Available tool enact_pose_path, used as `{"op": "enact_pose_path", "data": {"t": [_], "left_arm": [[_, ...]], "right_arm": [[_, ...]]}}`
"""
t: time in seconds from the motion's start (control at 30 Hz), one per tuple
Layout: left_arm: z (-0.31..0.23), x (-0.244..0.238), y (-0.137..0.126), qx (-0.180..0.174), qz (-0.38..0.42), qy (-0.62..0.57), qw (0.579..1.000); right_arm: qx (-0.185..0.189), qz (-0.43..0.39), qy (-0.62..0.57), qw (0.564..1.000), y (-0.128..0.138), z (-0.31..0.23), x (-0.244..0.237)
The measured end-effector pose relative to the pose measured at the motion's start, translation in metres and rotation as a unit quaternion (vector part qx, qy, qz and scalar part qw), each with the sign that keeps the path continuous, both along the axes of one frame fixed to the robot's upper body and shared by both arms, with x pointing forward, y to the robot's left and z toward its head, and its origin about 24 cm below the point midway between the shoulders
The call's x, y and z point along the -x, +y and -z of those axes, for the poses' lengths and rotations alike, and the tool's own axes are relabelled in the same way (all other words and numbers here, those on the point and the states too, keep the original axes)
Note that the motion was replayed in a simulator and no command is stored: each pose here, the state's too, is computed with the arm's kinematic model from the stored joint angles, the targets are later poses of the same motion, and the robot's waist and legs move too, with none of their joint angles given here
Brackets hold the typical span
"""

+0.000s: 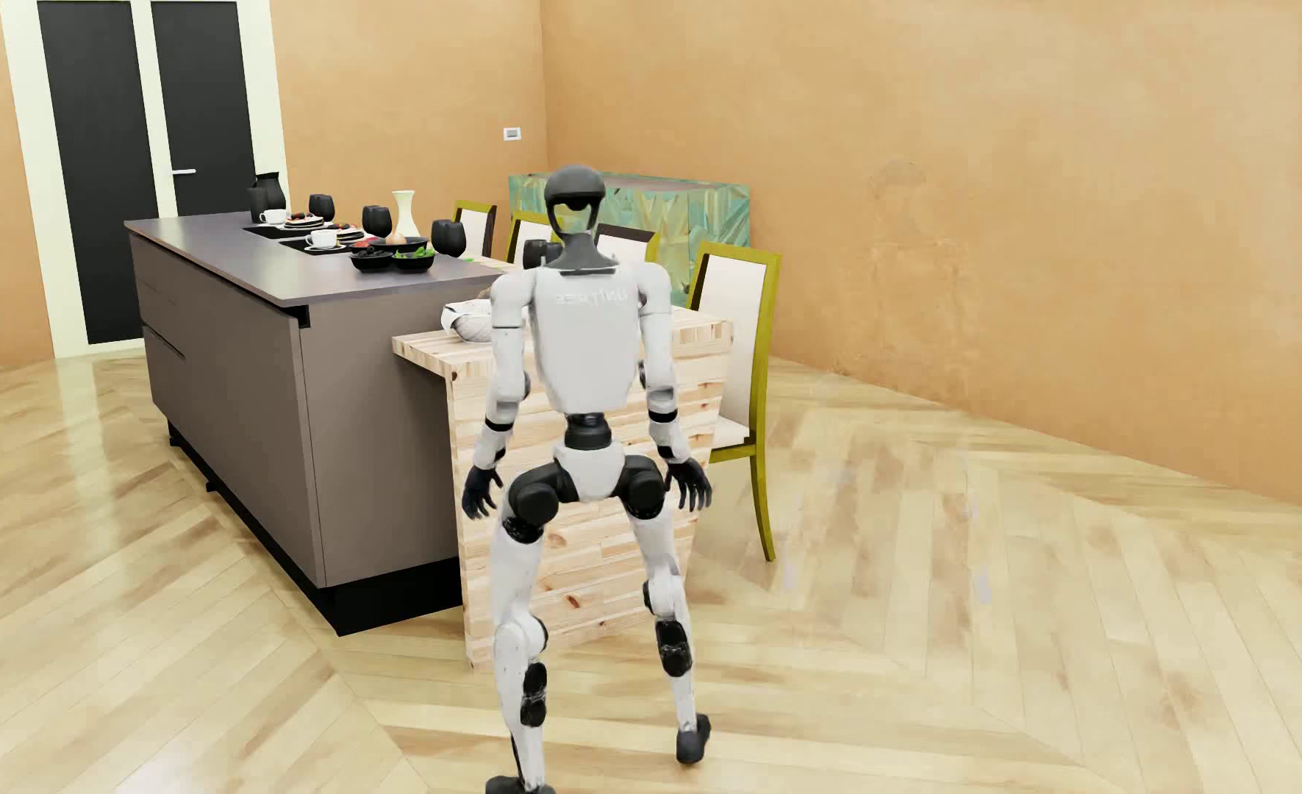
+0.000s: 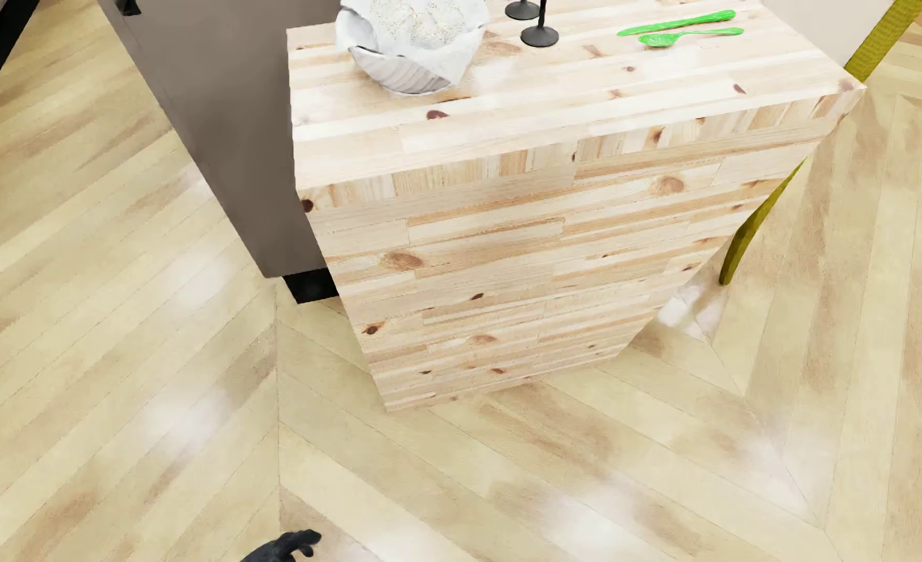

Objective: Move towards the chair

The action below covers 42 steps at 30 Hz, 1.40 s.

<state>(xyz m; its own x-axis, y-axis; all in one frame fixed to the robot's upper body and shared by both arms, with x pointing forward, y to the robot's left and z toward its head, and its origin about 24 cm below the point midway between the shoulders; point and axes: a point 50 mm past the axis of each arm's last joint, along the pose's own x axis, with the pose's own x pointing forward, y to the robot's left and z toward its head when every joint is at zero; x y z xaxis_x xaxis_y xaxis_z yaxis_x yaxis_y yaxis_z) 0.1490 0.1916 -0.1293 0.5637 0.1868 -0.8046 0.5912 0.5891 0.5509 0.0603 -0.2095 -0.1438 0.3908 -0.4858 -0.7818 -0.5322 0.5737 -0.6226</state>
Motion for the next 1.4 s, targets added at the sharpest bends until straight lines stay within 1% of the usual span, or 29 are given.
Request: {"op": "enact_pose_path", "data": {"t": [0.1,0.13,0.2,0.27,0.3,0.37,0.43,0.47,0.53,0.57,0.63,0.7,0.73,0.8,0.83,0.87,0.9,0.97,1.0,1.03,1.07,1.13,1.17,1.2,1.27,1.33,1.37,1.4], "left_arm": [[-0.003,0.005,0.008,-0.004,-0.019,-0.013,1.0],[-0.004,0.009,0.015,-0.011,-0.024,-0.015,1.0],[-0.002,0.024,0.026,-0.024,-0.035,-0.002,0.999],[0.002,0.044,0.033,-0.032,-0.039,0.031,0.998],[0.006,0.056,0.032,-0.031,-0.04,0.05,0.997],[0.012,0.079,0.024,-0.018,-0.052,0.082,0.995],[0.017,0.102,0.012,0.002,-0.078,0.107,0.991],[0.02,0.111,0.005,0.014,-0.086,0.122,0.989],[0.024,0.126,-0.008,0.03,-0.066,0.151,0.986],[0.025,0.131,-0.014,0.039,-0.049,0.166,0.984],[0.026,0.135,-0.019,0.05,-0.018,0.181,0.982],[0.024,0.133,-0.015,0.048,-0.029,0.173,0.983],[0.023,0.133,-0.009,0.04,-0.043,0.164,0.985],[0.02,0.131,0.003,0.021,-0.075,0.148,0.986],[0.019,0.13,0.009,0.013,-0.089,0.144,0.986],[0.018,0.128,0.015,0.003,-0.103,0.137,0.985],[0.017,0.124,0.022,-0.008,-0.118,0.13,0.984],[0.015,0.116,0.032,-0.023,-0.157,0.112,0.981],[0.015,0.111,0.034,-0.023,-0.175,0.099,0.979],[0.015,0.103,0.033,-0.023,-0.179,0.089,0.979],[0.015,0.089,0.031,-0.021,-0.168,0.075,0.983],[0.009,0.061,0.023,-0.016,-0.105,0.037,0.994],[0.004,0.042,0.017,-0.008,-0.073,0.005,0.997],[-0.004,0.024,0.009,0.0,-0.04,-0.032,0.999],[-0.024,-0.01,-0.005,0.02,0.002,-0.106,0.994],[-0.042,-0.036,-0.018,0.041,0.023,-0.161,0.986],[-0.05,-0.047,-0.024,0.05,0.03,-0.179,0.982],[-0.055,-0.054,-0.031,0.054,0.04,-0.19,0.98]], "right_arm": [[0.013,0.015,-0.003,1.0,-0.001,0.0,-0.001],[0.008,0.011,-0.005,1.0,0.003,0.001,-0.005],[-0.012,-0.013,-0.004,1.0,0.012,0.004,-0.017],[-0.011,-0.066,-0.016,0.998,0.019,0.003,-0.037],[-0.009,-0.083,-0.032,0.996,0.02,0.0,-0.049],[-0.02,-0.113,-0.061,0.992,0.021,-0.009,-0.079],[-0.023,-0.178,-0.083,0.98,0.025,-0.021,-0.111],[-0.019,-0.222,-0.092,0.971,0.03,-0.029,-0.127],[-0.011,-0.297,-0.114,0.948,0.045,-0.044,-0.153],[-0.012,-0.325,-0.129,0.937,0.055,-0.051,-0.163],[-0.029,-0.363,-0.158,0.918,0.075,-0.063,-0.175],[-0.051,-0.393,-0.173,0.902,0.095,-0.07,-0.178],[-0.064,-0.408,-0.175,0.894,0.103,-0.071,-0.177],[-0.081,-0.425,-0.154,0.888,0.112,-0.064,-0.167],[-0.082,-0.425,-0.137,0.891,0.11,-0.058,-0.159],[-0.075,-0.412,-0.113,0.901,0.103,-0.049,-0.148],[-0.066,-0.385,-0.092,0.916,0.093,-0.039,-0.135],[-0.06,-0.293,-0.036,0.954,0.069,-0.015,-0.098],[-0.059,-0.255,0.007,0.965,0.056,-0.005,-0.079],[-0.052,-0.243,0.056,0.967,0.043,0.003,-0.061],[-0.041,-0.244,0.094,0.964,0.03,0.007,-0.046],[-0.019,-0.247,0.143,0.958,0.004,0.01,-0.022],[-0.013,-0.228,0.151,0.962,-0.007,0.009,-0.011],[-0.016,-0.199,0.15,0.968,-0.015,0.008,-0.003],[-0.022,-0.117,0.134,0.984,-0.028,0.004,0.014],[-0.035,-0.045,0.116,0.992,-0.027,0.003,0.029],[-0.046,-0.022,0.11,0.993,-0.021,0.004,0.034],[-0.063,-0.021,0.114,0.991,-0.012,0.006,0.037]]}}
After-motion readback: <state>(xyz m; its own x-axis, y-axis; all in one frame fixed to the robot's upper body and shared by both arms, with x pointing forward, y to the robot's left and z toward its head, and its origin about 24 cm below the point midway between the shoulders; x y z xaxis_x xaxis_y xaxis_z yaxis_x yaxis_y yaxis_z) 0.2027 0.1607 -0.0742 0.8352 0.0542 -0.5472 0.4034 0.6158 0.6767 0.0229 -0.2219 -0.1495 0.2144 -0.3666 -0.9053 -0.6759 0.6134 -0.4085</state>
